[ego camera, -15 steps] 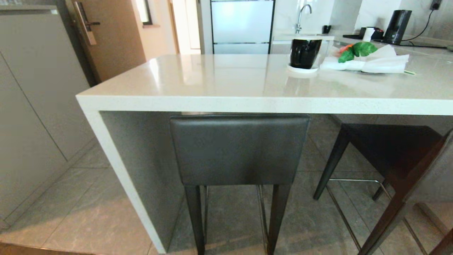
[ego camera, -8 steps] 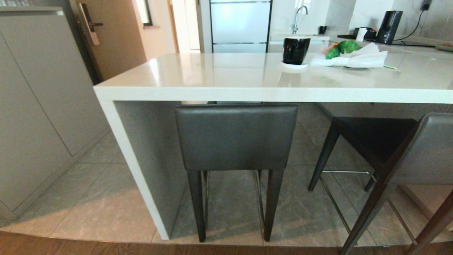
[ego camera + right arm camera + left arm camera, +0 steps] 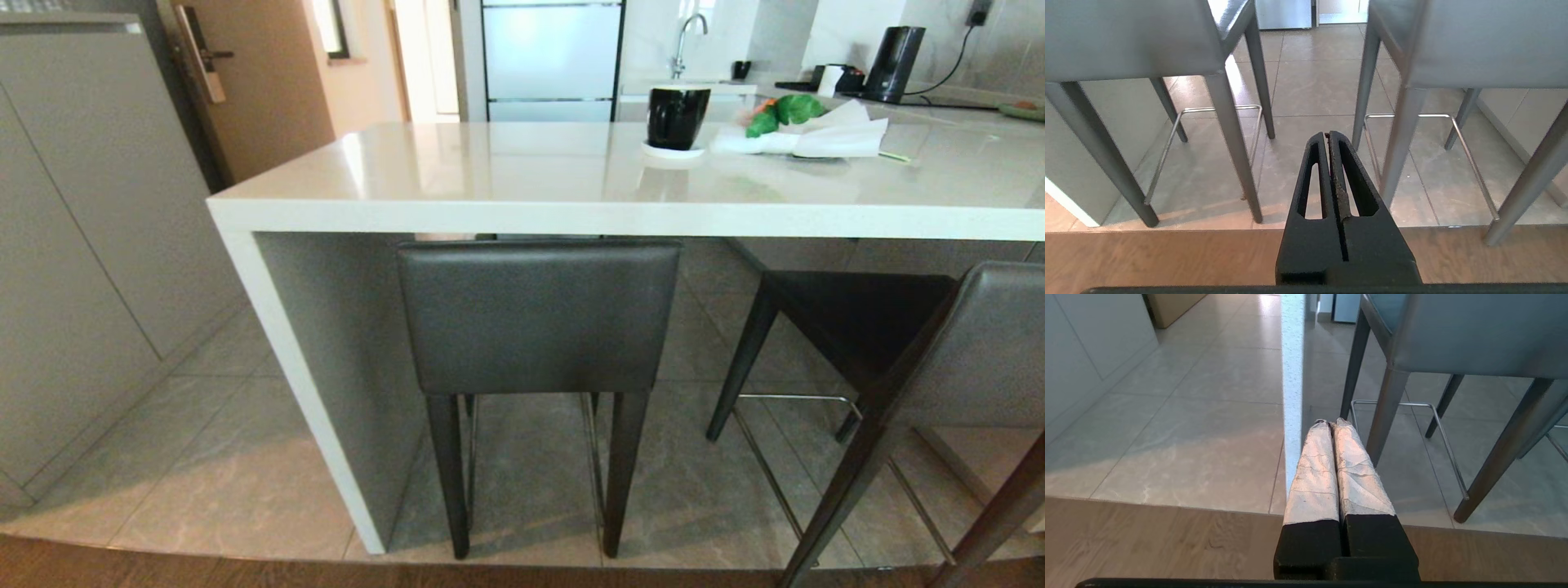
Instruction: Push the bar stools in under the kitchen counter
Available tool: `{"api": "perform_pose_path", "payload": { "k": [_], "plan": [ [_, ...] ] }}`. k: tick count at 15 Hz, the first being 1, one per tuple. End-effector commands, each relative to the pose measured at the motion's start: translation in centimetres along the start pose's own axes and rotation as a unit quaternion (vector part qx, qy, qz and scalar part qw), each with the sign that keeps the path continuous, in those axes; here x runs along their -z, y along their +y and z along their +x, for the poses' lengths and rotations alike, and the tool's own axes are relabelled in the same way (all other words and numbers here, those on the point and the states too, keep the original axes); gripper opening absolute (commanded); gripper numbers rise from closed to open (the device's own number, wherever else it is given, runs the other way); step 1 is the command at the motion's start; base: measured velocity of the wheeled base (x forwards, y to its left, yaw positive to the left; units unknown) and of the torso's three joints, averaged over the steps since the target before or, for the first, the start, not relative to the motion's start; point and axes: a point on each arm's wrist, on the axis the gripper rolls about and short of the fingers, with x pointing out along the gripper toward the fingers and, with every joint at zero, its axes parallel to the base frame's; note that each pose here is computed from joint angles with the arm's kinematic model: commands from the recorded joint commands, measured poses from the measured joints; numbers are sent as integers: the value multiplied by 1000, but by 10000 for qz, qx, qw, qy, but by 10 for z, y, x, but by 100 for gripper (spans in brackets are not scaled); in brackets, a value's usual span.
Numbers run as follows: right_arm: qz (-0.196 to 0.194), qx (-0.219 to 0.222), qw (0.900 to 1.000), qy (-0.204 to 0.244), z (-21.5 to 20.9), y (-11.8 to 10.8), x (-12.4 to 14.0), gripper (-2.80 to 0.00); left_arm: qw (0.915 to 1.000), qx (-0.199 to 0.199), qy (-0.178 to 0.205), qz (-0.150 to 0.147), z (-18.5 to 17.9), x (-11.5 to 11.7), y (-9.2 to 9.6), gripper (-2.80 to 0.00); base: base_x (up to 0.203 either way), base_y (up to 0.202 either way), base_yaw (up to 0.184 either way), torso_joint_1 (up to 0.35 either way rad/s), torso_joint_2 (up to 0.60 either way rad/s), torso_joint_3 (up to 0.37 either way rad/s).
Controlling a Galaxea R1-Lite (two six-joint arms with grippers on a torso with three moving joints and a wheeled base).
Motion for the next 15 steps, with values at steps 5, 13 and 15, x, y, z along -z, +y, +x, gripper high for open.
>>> {"api": "perform_pose_path", "payload": {
  "k": [5, 13, 15],
  "plan": [
    [0, -2, 10000, 7, 0, 0, 0, -280, 10000, 1, 13, -2, 0, 1, 0, -280, 0, -183, 0, 2, 3, 1],
    [0, -2, 10000, 6, 0, 0, 0, -280, 10000, 9, 9, -2, 0, 1, 0, -280, 0, -196, 1, 1, 1, 3],
    [-4, -2, 10000, 6, 0, 0, 0, -280, 10000, 3, 15, -2, 0, 1, 0, -280, 0, -191, 0, 3, 1, 0]
  ]
}}
